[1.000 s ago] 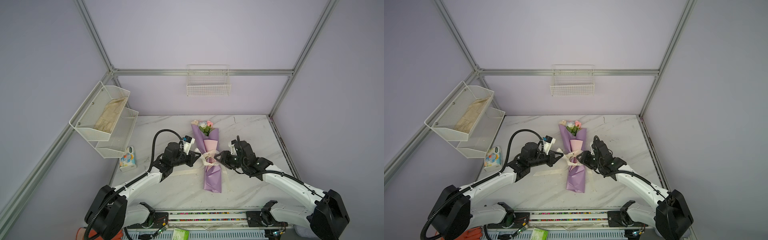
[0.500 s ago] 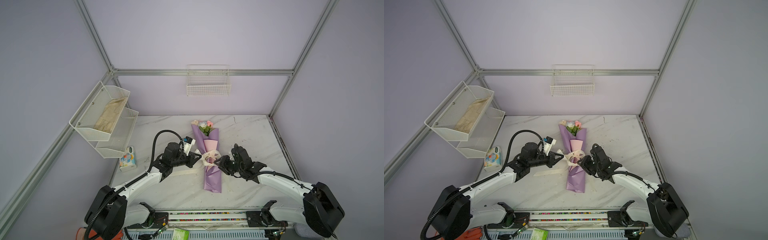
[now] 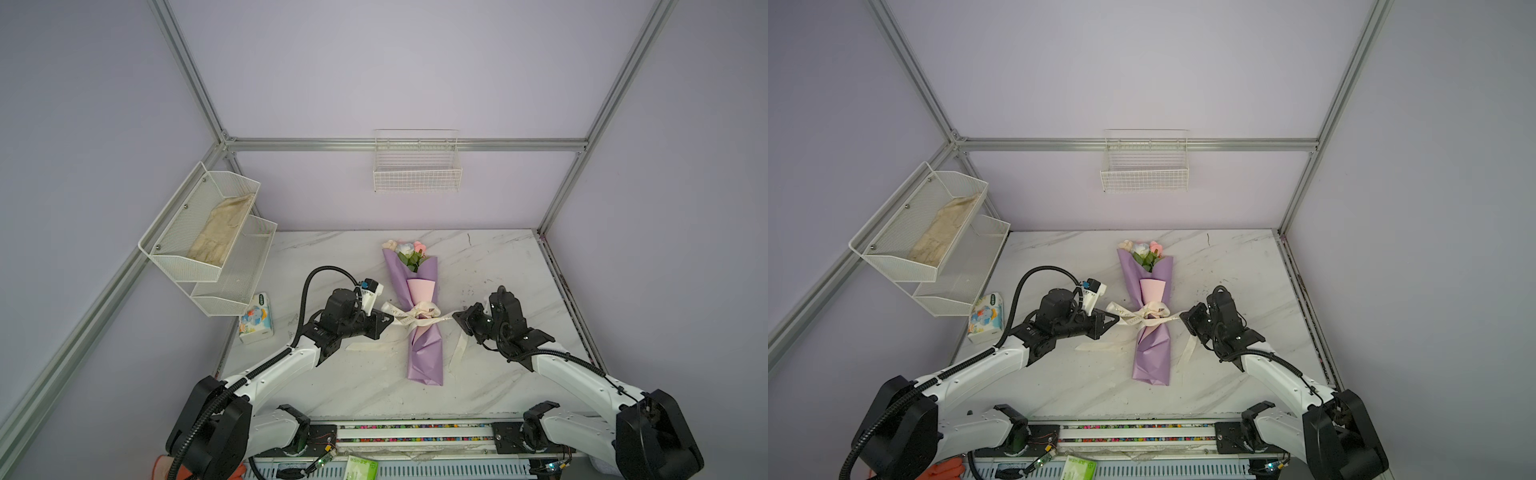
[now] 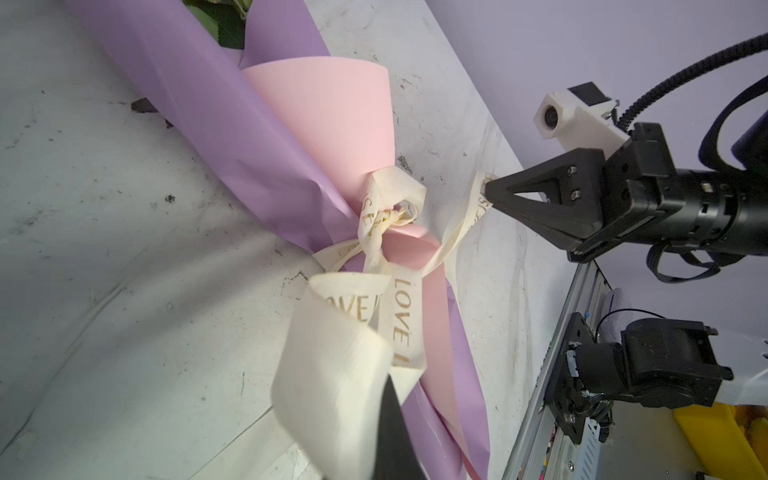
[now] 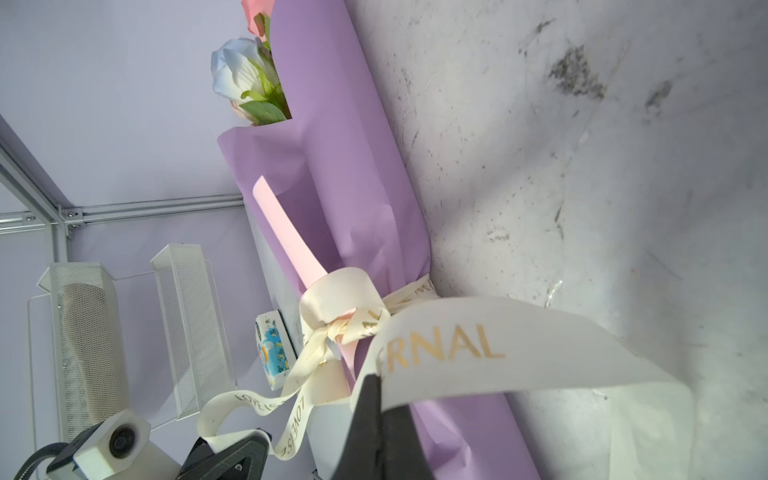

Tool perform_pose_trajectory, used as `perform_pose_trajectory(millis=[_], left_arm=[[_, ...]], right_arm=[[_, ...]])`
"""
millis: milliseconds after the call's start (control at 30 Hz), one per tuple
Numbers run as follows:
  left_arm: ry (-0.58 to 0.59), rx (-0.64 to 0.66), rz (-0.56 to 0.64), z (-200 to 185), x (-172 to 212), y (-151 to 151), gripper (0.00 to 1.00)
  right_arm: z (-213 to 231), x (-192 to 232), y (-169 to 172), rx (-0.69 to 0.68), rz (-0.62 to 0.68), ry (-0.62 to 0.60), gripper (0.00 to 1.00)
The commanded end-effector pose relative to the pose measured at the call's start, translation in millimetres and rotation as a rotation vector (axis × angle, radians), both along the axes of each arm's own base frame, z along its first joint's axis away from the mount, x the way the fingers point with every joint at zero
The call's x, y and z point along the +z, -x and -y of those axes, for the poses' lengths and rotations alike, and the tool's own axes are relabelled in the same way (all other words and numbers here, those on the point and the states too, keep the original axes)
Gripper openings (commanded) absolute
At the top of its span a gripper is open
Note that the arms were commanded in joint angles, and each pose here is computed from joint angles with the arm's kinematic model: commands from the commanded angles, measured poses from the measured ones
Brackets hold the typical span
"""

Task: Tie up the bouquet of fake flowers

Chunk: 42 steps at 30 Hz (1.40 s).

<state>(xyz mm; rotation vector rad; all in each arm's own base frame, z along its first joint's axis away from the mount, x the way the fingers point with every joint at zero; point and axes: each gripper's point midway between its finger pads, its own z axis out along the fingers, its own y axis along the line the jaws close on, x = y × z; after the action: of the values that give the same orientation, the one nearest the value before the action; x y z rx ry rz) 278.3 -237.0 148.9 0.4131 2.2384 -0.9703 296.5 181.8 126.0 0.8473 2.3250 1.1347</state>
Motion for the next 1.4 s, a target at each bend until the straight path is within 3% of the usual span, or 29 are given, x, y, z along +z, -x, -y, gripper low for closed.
perform_pose_trajectory(millis=[0,133,200,267,333,400,567,600,700,800,867,967,1033,1367], left_arm=[[-0.036,-0.030,-0.021,-4,-21,8,0.00],[-0.076,-0.028,-0.062,-9,-42,13,0.00],[-0.095,-0.025,-0.083,-11,-51,15,0.13],[-0.112,-0.005,-0.106,-15,-56,16,0.18],[-0.148,0.039,-0.112,-24,-58,15,0.40],[-0.206,0.121,-0.105,-40,-56,12,0.55],[-0.280,0.343,-0.018,-82,-25,5,0.70],[-0.280,0.361,0.027,-86,-14,1,0.70],[-0.167,0.236,0.244,-60,36,-10,0.71],[-0.106,-0.009,0.367,-13,68,-19,0.68],[-0.132,-0.153,0.349,13,71,-31,0.66],[-0.181,-0.238,0.248,37,52,-56,0.60],[-0.194,-0.269,0.245,51,52,-69,0.58],[-0.240,-0.438,0.219,97,31,-80,0.54]], right_arm=[[7,-22,0,0.033,-0.059,0.112,0.02],[13,-42,3,0.051,-0.094,0.183,0.06],[8,-40,3,0.097,-0.066,0.194,0.15],[4,-33,1,0.132,-0.046,0.198,0.25],[7,-27,0,0.144,-0.049,0.238,0.38],[16,-23,2,0.158,-0.059,0.319,0.42],[19,2,2,0.138,0.014,0.303,0.46],[12,7,1,0.158,0.040,0.269,0.45],[-9,16,-2,0.243,0.102,0.182,0.42],[-14,9,-3,0.255,0.081,0.167,0.40],[-16,10,-5,0.264,0.095,0.167,0.40],[-18,13,-8,0.277,0.106,0.170,0.39],[-20,14,-10,0.287,0.111,0.171,0.39],[-25,11,-12,0.310,0.118,0.161,0.38]])
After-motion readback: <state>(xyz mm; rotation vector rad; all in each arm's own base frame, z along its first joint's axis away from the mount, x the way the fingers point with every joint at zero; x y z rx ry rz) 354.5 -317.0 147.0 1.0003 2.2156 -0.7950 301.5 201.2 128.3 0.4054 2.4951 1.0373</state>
